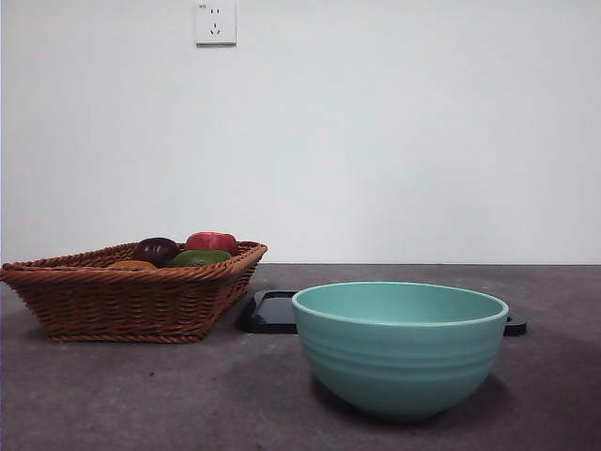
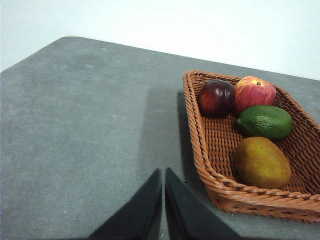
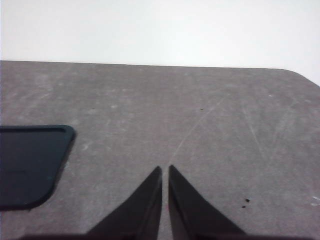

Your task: Pick up the wifruite, put it on the bowl, pick up the plate, put it on desk

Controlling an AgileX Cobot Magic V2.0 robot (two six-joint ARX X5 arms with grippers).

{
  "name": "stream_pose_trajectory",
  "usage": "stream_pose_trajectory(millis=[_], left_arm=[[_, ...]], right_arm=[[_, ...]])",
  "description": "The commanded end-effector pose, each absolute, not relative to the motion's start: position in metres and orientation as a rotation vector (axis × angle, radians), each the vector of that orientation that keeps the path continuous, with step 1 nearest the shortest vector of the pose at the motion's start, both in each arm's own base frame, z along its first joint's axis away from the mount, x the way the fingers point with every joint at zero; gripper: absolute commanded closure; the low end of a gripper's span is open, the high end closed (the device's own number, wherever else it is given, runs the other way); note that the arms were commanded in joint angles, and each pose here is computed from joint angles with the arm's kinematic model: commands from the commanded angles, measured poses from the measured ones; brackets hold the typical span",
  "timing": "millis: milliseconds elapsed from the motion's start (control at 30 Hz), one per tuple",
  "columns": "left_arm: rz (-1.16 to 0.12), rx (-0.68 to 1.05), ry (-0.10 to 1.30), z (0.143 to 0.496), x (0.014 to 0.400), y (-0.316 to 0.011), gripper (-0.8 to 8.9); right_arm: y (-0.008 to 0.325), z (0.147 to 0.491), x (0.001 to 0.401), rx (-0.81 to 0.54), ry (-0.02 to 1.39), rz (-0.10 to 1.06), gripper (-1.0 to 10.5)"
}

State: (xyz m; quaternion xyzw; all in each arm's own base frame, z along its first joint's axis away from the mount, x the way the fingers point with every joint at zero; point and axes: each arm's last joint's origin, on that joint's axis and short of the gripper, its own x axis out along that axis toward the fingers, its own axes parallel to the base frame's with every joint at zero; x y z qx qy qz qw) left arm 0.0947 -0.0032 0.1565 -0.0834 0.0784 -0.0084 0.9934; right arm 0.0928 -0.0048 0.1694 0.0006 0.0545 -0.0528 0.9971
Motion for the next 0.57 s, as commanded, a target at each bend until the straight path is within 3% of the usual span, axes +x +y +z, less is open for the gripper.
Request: stream_pose_trajectory(millis=[33,267,567], left_arm=[[-0.011,-0.165,0.181,0.149,0.096,-0.003,8.05],[-0.011,-0.165,0.181,0.149,0.096,-0.003,8.05],[-0.011,-0.165,0.180,0.149,0.096,-0.003,8.05]], right_arm=[[-0.005,0.168,0.093,-0.003,0.115,-0.112,9.3],[-0.005,0.154,0.093,0.017,0.208,-0.113,9.3],[-0.005,0.151,0.095,0.055,0.176,-0.111,9.3]])
